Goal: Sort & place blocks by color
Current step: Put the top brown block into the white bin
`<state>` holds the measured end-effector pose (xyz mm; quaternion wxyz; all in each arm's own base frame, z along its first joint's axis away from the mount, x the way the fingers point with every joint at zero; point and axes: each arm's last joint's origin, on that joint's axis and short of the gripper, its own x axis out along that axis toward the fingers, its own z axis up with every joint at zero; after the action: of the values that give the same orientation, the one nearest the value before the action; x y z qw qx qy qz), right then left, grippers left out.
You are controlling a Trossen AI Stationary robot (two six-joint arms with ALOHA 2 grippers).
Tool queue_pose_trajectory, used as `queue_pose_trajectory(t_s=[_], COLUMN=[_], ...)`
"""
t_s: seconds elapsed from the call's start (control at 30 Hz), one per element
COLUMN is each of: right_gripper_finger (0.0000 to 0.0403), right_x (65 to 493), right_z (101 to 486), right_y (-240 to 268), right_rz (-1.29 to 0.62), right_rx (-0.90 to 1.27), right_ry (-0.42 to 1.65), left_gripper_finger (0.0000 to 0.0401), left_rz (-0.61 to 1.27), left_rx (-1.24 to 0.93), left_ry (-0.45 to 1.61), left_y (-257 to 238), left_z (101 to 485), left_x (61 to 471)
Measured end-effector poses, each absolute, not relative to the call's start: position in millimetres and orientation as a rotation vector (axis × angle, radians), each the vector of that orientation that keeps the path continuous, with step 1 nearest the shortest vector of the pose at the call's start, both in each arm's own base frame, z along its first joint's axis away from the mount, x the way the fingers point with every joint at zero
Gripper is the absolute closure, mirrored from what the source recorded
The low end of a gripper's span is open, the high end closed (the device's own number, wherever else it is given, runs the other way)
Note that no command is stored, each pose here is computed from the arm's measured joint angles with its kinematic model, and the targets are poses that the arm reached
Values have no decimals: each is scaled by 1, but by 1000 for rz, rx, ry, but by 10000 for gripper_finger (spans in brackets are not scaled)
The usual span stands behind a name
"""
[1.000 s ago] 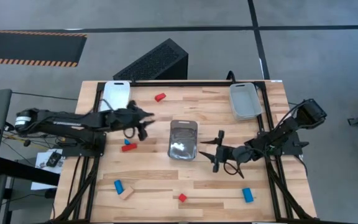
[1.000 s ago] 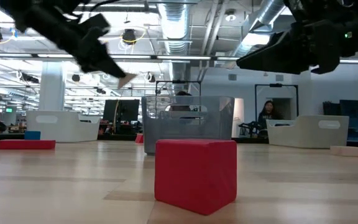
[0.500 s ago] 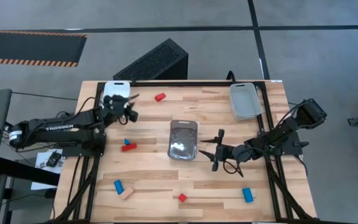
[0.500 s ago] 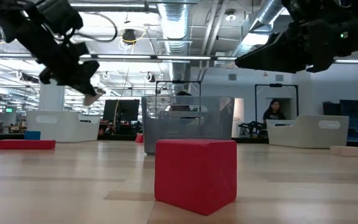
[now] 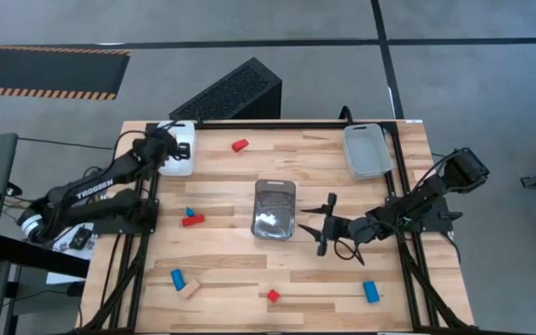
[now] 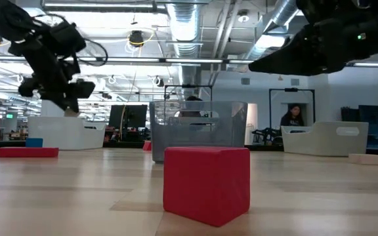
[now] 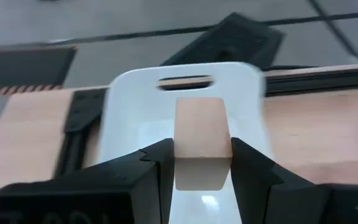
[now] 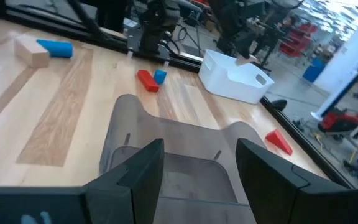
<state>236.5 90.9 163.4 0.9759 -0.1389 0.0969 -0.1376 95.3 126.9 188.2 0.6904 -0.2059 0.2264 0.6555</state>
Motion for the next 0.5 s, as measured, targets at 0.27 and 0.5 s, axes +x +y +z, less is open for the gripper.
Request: queue_pose_trajectory(t_s=[0.27,0.5], right_gripper_finger=[179,179], right_x=[239,239], right_z=[163,163], right_y=[84,82], right_rz=[-319,-324], right_rx=[-208,-206], right_ry=[188,188], left_gripper_finger=[303,301], left_rz=[1431,1472], left_rx=[-528,-507], left_ry=[710,785], left_y=[148,151], left_z=[163,161], left_x=[92,96])
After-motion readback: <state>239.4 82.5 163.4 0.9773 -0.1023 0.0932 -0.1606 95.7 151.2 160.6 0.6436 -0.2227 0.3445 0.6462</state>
